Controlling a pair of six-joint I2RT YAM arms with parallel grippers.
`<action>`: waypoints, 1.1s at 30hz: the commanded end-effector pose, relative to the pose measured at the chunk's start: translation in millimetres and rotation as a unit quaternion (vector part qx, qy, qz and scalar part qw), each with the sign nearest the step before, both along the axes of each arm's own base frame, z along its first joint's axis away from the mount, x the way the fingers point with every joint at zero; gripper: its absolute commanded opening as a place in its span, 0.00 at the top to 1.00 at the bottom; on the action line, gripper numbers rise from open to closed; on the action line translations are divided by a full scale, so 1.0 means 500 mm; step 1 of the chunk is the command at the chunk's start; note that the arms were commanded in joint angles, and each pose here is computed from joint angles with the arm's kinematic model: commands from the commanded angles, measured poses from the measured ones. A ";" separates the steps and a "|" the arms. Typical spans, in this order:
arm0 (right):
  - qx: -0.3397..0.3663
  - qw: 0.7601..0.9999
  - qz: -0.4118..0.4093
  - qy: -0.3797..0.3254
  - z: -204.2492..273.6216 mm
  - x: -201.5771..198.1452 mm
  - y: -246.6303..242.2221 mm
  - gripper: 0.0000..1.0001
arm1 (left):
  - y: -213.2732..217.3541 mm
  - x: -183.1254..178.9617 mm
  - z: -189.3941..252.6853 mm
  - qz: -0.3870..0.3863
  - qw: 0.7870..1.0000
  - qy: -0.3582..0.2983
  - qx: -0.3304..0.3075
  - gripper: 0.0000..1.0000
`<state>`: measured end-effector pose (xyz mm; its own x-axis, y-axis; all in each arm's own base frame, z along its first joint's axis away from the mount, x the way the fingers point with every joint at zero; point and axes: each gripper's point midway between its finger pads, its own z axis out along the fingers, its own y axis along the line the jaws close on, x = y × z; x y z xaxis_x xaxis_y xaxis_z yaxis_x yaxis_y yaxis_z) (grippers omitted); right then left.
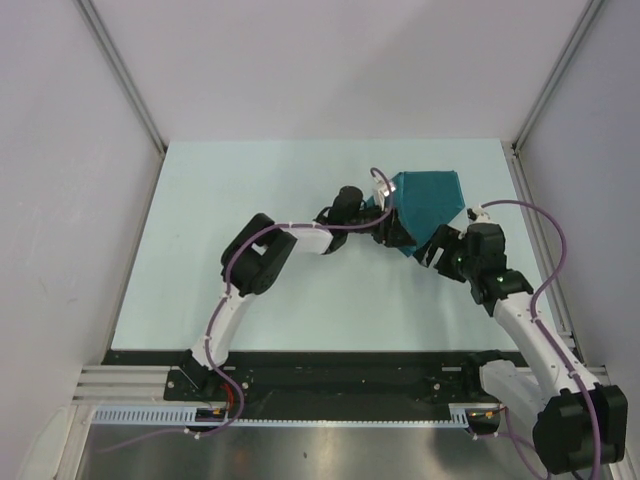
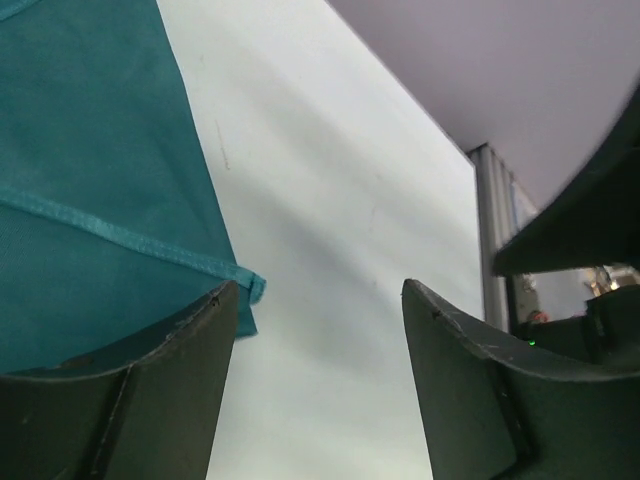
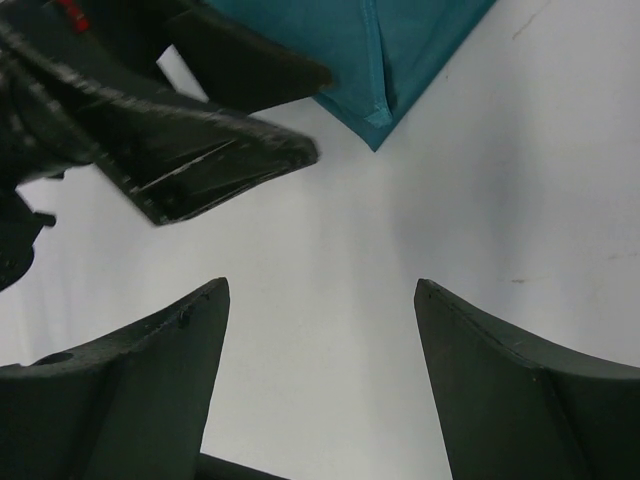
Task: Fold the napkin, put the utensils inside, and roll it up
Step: Fold the napkin
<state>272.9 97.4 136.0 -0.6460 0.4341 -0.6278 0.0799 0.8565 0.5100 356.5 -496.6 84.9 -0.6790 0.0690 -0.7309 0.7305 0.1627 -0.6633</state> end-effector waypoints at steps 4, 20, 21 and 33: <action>0.026 0.999 -0.020 -0.020 0.011 0.066 -0.002 0.23 | 0.167 0.118 0.169 0.130 0.988 -0.044 -0.068 0.28; 0.079 0.996 -0.046 0.022 -0.056 0.136 -0.033 0.31 | 0.298 0.307 -0.011 0.254 0.956 0.082 0.120 0.44; 0.078 0.996 -0.048 0.022 -0.057 0.135 -0.034 0.31 | 0.292 0.305 -0.019 0.244 0.958 0.088 0.119 0.44; 0.079 0.996 -0.041 0.019 -0.047 0.125 -0.032 0.30 | 0.279 0.281 -0.088 0.213 0.955 0.161 0.126 0.43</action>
